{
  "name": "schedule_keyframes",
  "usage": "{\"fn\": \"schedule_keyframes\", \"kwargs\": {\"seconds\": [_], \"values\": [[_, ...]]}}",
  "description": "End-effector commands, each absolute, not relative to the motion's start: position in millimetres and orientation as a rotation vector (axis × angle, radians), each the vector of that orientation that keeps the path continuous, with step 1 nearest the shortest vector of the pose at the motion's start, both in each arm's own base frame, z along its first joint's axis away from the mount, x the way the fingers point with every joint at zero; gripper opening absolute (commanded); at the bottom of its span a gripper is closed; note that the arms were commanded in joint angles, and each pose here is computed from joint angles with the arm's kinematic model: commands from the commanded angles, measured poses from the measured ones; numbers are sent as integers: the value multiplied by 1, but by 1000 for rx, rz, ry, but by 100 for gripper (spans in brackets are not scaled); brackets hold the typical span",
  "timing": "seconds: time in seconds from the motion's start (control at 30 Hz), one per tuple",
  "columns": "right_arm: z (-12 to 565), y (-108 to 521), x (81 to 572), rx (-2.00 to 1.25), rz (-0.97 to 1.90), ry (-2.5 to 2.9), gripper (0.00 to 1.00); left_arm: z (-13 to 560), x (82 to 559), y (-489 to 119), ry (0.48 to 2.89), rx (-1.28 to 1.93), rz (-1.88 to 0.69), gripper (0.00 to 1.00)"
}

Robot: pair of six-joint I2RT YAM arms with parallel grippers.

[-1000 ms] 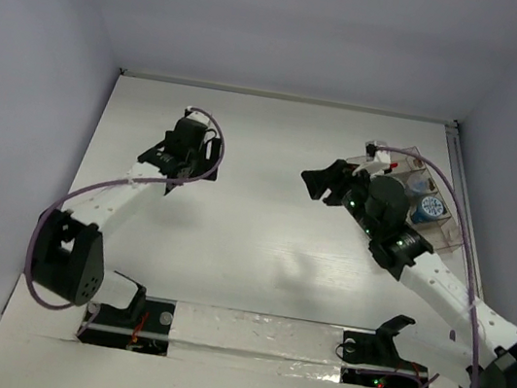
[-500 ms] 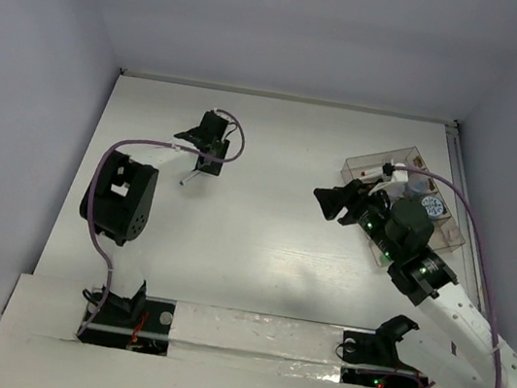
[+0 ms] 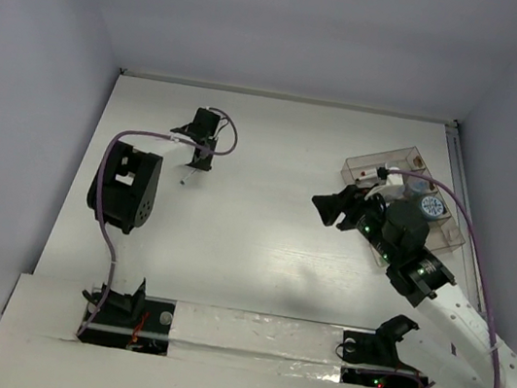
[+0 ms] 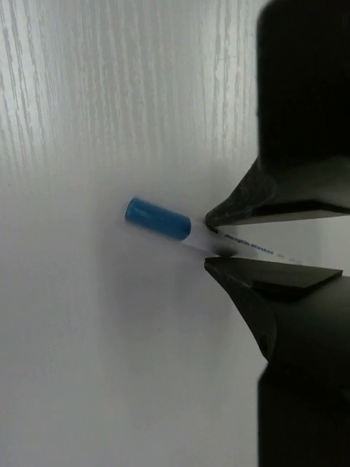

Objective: Sort the stationery into containers
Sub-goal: Pick up the pen from the center of the board, then place the pen in the storage box.

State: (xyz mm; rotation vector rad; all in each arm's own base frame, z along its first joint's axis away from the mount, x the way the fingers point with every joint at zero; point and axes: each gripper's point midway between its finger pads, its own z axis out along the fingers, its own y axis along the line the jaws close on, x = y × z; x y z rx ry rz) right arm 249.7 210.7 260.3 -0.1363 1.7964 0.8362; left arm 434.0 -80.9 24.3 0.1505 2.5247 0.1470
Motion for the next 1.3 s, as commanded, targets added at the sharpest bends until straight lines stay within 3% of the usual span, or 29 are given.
{"fn": "schedule_keyframes", "kwargs": {"seconds": [0.0,0.03,0.07,0.27,0.53,0.73,0.97,1.27], "values": [[267,211,247,-163,838,1764,65,-2,416,-79,2636,189,147,19],[268,211,246,-163,841,1764,65,-4,417,-80,2642,190,142,5],[268,211,246,-161,840,1763,65,-5,417,-81,2646,183,137,0],[275,203,240,-160,823,1742,65,32,434,-118,2572,176,-66,0],[267,165,246,-21,655,1738,65,194,464,-273,2162,363,-455,0],[282,130,235,97,589,1670,66,266,487,-366,1943,442,-660,0],[302,109,221,148,585,1590,66,301,499,-447,1699,496,-862,0],[300,116,221,102,593,1590,66,301,496,-528,1464,544,-1060,0]]}}
